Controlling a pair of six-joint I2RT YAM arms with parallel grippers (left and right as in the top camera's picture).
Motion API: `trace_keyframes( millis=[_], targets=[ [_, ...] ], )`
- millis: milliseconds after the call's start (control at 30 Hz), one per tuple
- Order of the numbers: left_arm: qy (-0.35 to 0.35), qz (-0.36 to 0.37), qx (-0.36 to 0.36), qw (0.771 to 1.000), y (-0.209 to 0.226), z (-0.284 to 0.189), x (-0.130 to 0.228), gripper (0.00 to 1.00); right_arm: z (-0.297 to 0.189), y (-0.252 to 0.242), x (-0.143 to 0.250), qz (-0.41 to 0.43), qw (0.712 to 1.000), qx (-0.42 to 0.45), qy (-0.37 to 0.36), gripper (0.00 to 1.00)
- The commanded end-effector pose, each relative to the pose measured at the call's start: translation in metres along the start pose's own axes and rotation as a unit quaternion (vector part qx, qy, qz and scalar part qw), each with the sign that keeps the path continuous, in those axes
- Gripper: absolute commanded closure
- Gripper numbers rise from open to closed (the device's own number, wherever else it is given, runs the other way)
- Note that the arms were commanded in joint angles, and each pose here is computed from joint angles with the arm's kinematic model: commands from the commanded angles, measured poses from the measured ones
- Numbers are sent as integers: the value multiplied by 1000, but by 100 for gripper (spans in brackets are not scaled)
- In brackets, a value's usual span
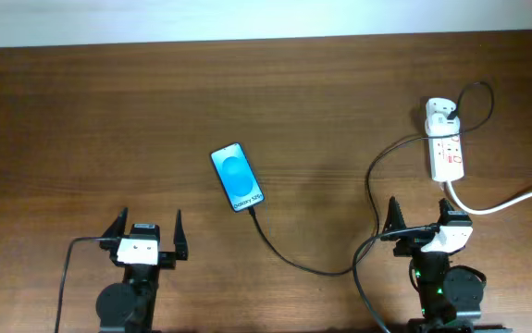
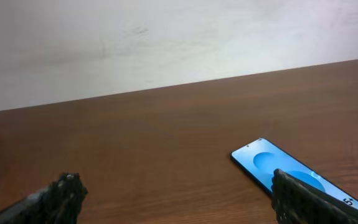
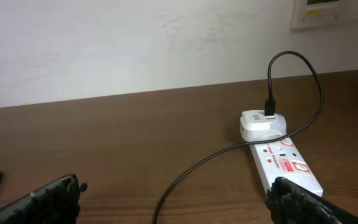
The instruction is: Plug charger to phone and switch on socket
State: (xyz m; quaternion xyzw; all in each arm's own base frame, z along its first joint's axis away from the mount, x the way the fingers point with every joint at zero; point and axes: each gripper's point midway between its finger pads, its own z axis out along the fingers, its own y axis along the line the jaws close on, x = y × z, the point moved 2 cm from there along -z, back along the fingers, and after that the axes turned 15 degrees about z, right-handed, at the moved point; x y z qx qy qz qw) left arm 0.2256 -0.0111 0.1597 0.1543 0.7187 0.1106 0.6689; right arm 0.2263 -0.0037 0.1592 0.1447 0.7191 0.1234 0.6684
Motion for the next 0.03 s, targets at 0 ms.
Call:
trace_keyframes(
  millis=[0],
  targets=[
    [-1,8,1,1000,-2,0,1,1,0,1,3,-4,1000,-5,4,2]
  ],
)
